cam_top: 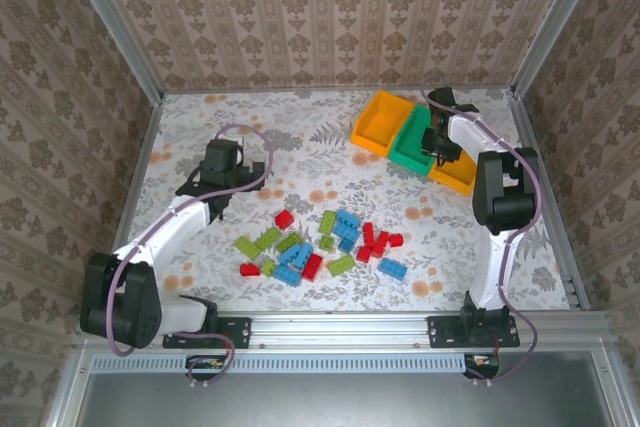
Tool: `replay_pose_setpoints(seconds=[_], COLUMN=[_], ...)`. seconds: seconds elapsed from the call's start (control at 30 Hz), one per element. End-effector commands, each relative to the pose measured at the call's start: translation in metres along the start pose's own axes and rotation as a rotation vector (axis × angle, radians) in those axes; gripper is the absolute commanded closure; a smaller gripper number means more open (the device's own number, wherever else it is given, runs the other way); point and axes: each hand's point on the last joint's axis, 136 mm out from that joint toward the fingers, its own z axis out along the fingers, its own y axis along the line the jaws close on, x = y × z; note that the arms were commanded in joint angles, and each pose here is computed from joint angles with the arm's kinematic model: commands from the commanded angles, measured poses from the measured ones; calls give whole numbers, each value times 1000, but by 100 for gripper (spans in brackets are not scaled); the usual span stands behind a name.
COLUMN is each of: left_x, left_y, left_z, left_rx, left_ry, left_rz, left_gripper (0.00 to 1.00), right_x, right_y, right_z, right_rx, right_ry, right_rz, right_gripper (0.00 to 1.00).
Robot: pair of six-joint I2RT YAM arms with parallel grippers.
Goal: Sort the legos into containers by color
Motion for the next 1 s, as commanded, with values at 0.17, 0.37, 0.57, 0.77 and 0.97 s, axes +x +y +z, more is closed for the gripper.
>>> replay_pose_setpoints(seconds=[0.17, 0.37, 0.57, 0.77, 0.97], left_x=[11, 13, 13, 17, 16], left_y=[9, 11, 11, 9, 6], left_z=[-5, -6, -7, -5, -4], left_rx=[-46, -53, -51, -38, -22], left_ry=[19, 23, 23, 21, 12], left_rz=[-41, -41, -43, -44, -54], left_gripper=[0, 0, 0, 0, 0], right_x=[20, 43, 60, 61, 63], right_y=[50, 82, 97, 99, 108], right_z=[-9, -16, -27, -49, -78], right_rx=[-25, -64, -99, -141, -192], right_ry=[-15, -11, -13, -55, -100], right_rz=[-165, -241, -272, -291, -364], right_gripper=[75, 77, 77, 77, 43])
